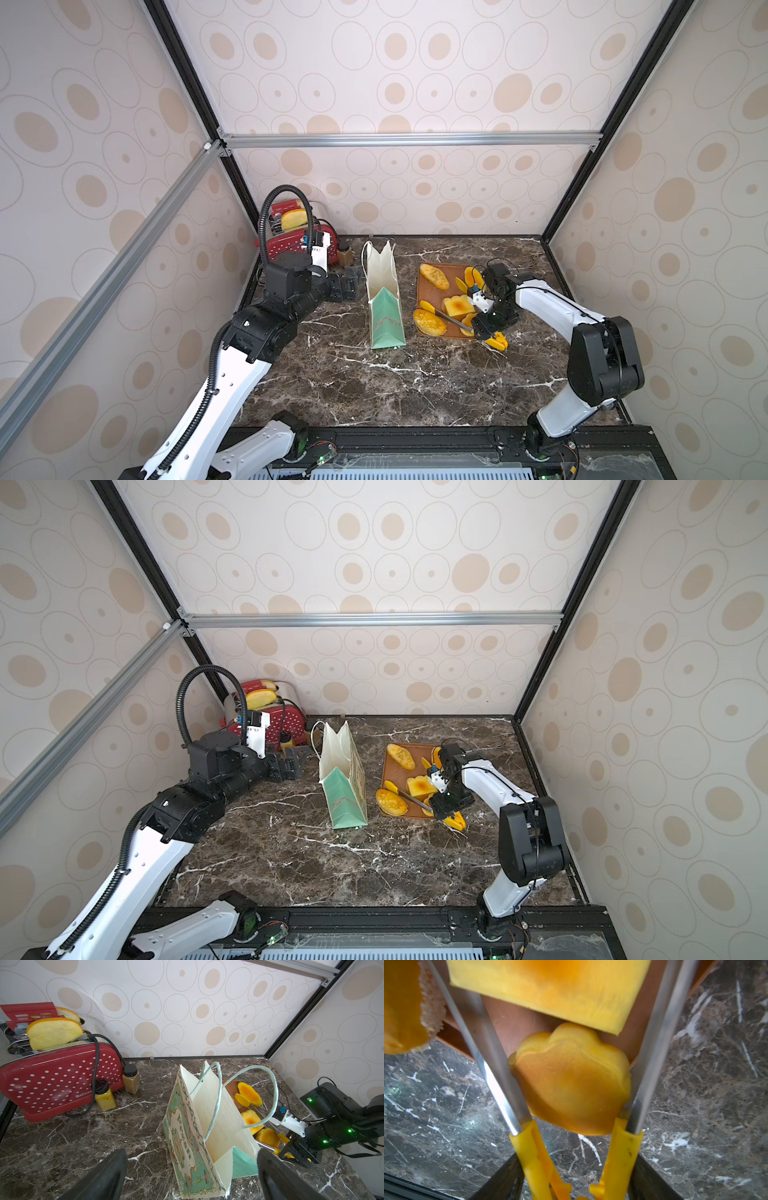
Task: Pack bread into a paper bag
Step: Pick up the clamp from the plate.
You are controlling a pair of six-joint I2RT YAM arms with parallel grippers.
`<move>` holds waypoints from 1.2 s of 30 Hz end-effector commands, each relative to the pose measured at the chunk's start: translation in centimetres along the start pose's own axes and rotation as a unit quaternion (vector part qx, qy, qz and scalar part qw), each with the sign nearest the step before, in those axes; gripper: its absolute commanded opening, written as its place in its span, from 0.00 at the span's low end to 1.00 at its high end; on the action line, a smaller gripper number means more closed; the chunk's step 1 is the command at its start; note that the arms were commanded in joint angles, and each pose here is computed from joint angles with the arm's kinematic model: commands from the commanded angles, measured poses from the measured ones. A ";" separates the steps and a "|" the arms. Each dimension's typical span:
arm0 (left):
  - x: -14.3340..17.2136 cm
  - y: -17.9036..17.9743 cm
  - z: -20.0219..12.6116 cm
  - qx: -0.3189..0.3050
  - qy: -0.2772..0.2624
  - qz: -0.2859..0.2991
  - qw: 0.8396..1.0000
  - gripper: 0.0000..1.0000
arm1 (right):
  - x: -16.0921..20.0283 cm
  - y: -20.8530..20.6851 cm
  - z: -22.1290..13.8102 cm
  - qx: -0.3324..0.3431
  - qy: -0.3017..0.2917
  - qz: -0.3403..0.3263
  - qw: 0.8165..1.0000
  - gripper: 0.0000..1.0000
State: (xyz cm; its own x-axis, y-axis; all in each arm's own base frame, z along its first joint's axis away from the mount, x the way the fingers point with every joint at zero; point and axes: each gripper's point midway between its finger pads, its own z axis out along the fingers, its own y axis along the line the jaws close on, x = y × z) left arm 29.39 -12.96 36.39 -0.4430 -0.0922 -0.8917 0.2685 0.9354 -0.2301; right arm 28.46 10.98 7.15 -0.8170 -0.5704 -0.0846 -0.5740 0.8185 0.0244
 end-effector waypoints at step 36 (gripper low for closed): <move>-0.8 0.1 -0.8 -0.007 -0.012 -0.015 1.000 0.99 | -0.9 0.8 -1.8 0.024 -0.015 -0.004 1.000 0.59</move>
State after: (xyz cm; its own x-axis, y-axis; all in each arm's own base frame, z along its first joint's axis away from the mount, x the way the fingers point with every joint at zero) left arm 29.31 -12.57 36.62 -0.4374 -0.1139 -0.8920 0.2466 0.9387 -0.2408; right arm 28.50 11.48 6.48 -0.8061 -0.5889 -0.0580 -0.5881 0.8082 -0.0315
